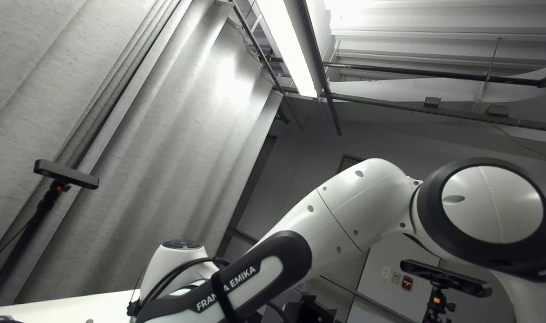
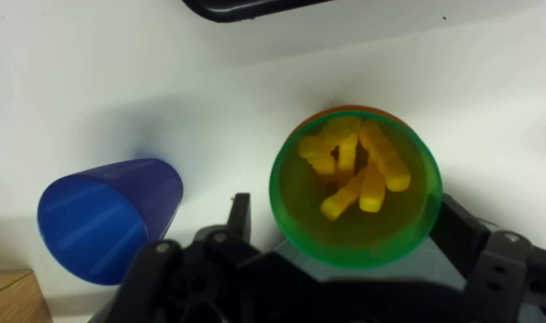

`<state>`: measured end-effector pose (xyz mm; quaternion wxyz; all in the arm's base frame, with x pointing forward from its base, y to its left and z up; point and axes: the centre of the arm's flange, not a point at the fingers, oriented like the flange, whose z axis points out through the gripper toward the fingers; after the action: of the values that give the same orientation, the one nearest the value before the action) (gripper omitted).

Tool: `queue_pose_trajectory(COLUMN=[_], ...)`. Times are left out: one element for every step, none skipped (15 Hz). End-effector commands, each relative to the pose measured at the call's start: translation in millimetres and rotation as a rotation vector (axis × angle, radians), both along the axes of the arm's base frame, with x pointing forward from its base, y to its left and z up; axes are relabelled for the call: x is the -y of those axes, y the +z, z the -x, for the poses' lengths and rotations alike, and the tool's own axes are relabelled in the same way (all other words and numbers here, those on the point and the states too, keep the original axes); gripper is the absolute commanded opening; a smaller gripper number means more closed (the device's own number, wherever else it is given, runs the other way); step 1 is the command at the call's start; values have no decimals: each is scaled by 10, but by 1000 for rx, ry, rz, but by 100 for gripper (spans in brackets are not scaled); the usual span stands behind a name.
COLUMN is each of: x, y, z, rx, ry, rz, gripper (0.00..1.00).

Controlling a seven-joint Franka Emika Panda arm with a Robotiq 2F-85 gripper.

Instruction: Remove the orange cup from the box and put it on the table, remove the green cup from the orange cup and put it on the table

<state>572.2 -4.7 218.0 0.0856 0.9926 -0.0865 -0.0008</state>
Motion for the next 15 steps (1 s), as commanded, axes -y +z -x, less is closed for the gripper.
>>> queue_pose_trajectory(x=[35, 39, 42, 43, 45, 47, 50, 58, 62, 69, 77, 80, 81, 83, 85], y=[74, 78, 79, 78, 78, 79, 79, 84, 100, 97, 96, 96, 97, 99, 102], z=[11, 7, 4, 2, 2, 0, -2, -9, -17, -18, -20, -21, -21, -20, -19], rx=[30, 30, 28, 27, 27, 27, 27, 29, 33, 34, 34, 33, 34, 35, 36], ry=[-17, -16, -13, -11, -11, -10, -10, -11, -12, -15, -16, -17, -18, -18, -19], rz=[-13, -12, -12, -12, -13, -13, -13, -15, -16, -16, -17, -16, -15, -13, -13], gripper=[100, 100, 99, 74, 74, 71, 65, 56, 49, 40, 33, 26, 17, 11, 2])
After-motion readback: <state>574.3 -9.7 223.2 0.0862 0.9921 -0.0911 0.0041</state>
